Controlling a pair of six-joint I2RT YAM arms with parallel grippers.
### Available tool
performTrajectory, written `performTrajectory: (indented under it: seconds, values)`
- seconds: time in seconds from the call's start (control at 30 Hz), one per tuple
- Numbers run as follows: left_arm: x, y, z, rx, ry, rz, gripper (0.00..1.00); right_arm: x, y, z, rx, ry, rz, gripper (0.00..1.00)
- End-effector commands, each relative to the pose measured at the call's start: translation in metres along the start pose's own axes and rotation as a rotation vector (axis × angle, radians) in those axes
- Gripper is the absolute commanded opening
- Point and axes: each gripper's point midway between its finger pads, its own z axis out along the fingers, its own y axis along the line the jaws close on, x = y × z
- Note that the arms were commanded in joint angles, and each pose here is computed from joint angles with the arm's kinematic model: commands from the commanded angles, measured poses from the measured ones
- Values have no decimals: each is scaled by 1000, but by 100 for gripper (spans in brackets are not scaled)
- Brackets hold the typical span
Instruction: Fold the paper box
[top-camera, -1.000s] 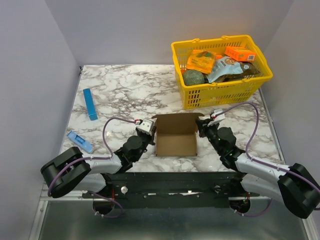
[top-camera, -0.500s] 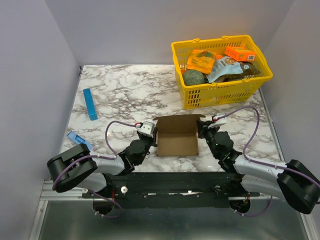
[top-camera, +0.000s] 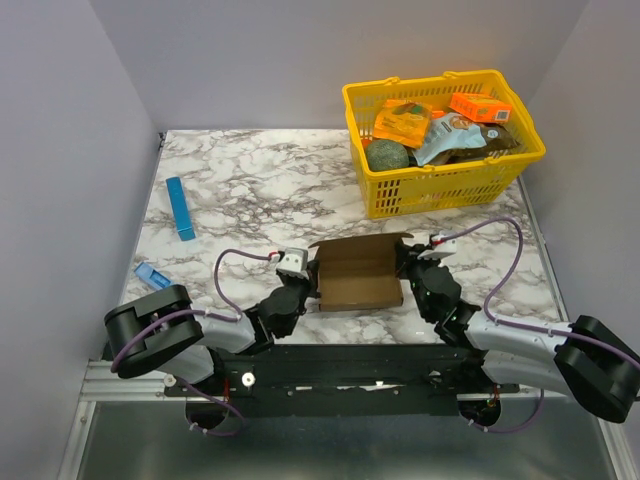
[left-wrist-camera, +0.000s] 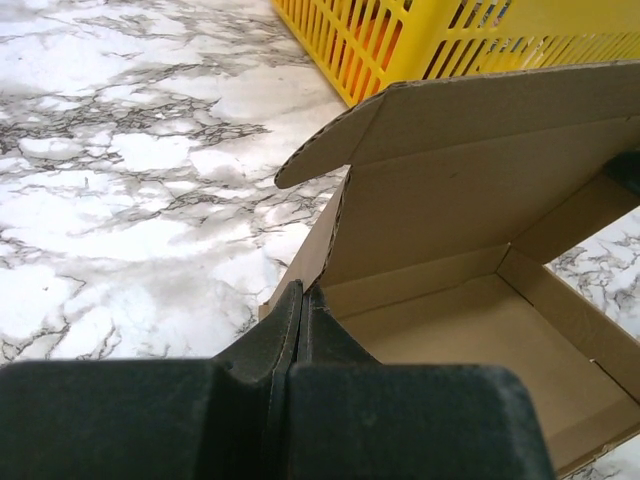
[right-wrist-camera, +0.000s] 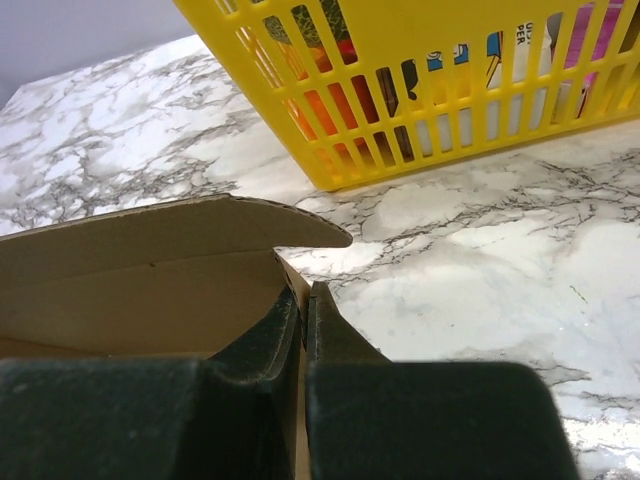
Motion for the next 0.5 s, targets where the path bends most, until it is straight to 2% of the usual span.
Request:
performTrajectory:
  seconds: [0.0, 0.47]
  values:
    - [34, 2, -10, -27, 101, -1, 0, 43, -18, -14, 68, 137, -16, 11]
    - [36, -25, -8, 16, 126, -76, 0, 53, -9, -18, 85, 185, 32, 10]
